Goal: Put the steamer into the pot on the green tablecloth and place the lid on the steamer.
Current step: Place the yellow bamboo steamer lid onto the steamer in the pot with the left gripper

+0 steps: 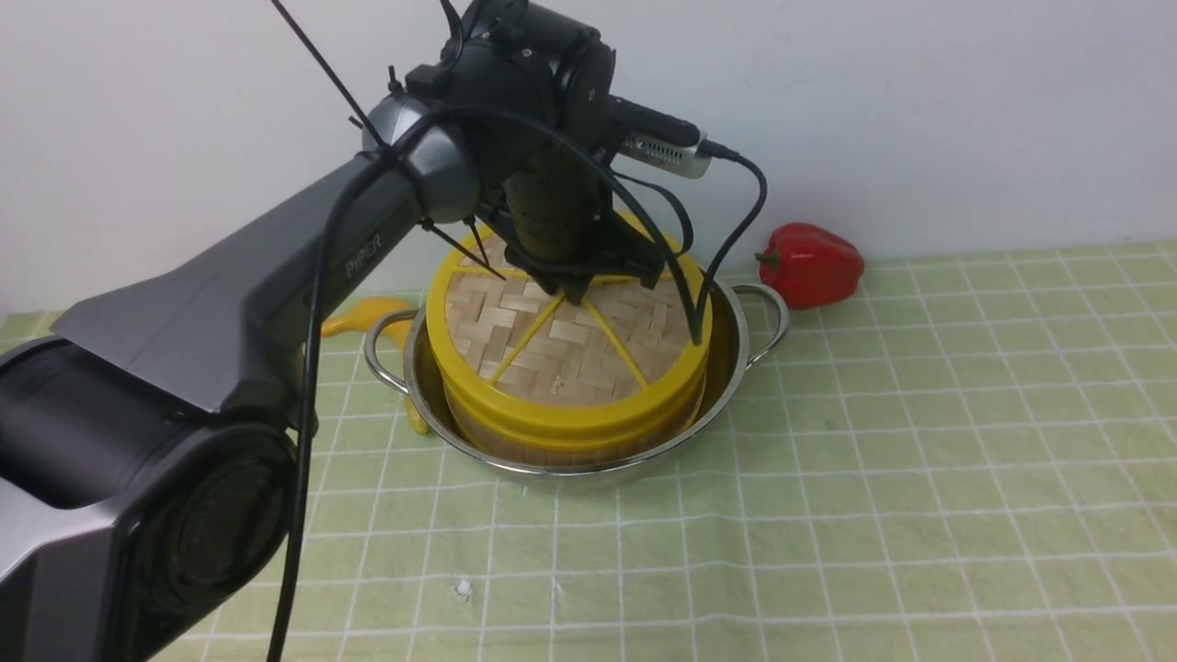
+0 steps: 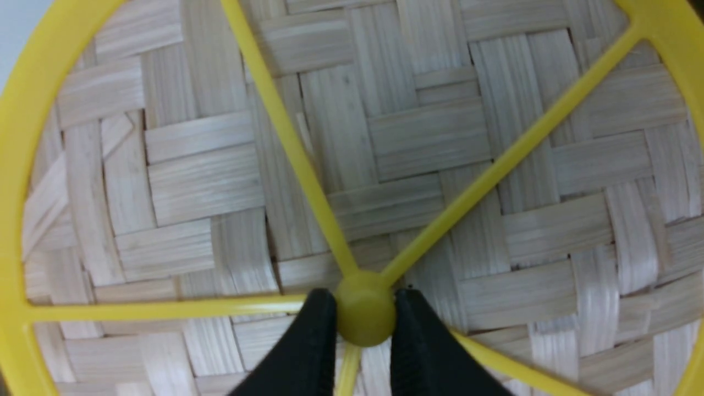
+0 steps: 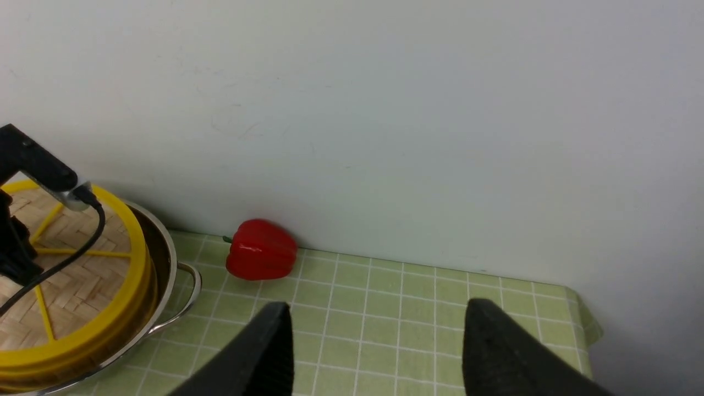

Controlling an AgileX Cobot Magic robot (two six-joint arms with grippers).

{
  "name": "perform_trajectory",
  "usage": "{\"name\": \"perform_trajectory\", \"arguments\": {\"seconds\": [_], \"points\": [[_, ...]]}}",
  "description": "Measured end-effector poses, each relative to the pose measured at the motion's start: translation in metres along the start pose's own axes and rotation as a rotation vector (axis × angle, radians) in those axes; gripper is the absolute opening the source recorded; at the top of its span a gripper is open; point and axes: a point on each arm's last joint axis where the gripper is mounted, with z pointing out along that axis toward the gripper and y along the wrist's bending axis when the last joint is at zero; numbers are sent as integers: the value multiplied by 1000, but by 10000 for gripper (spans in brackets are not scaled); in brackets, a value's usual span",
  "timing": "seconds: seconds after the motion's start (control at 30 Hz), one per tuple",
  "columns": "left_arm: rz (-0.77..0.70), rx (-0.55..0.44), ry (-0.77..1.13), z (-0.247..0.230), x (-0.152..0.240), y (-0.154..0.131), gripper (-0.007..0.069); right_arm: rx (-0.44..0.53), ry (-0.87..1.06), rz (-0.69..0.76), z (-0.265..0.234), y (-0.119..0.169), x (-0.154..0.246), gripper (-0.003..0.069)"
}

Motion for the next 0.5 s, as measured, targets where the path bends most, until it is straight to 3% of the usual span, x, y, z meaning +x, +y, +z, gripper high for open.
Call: {"name": "perform_trajectory", "arguments": {"seconds": [0.5], "points": [[10, -13, 25, 14, 1, -2, 116, 0, 0, 0, 0, 0, 0, 420]]}}
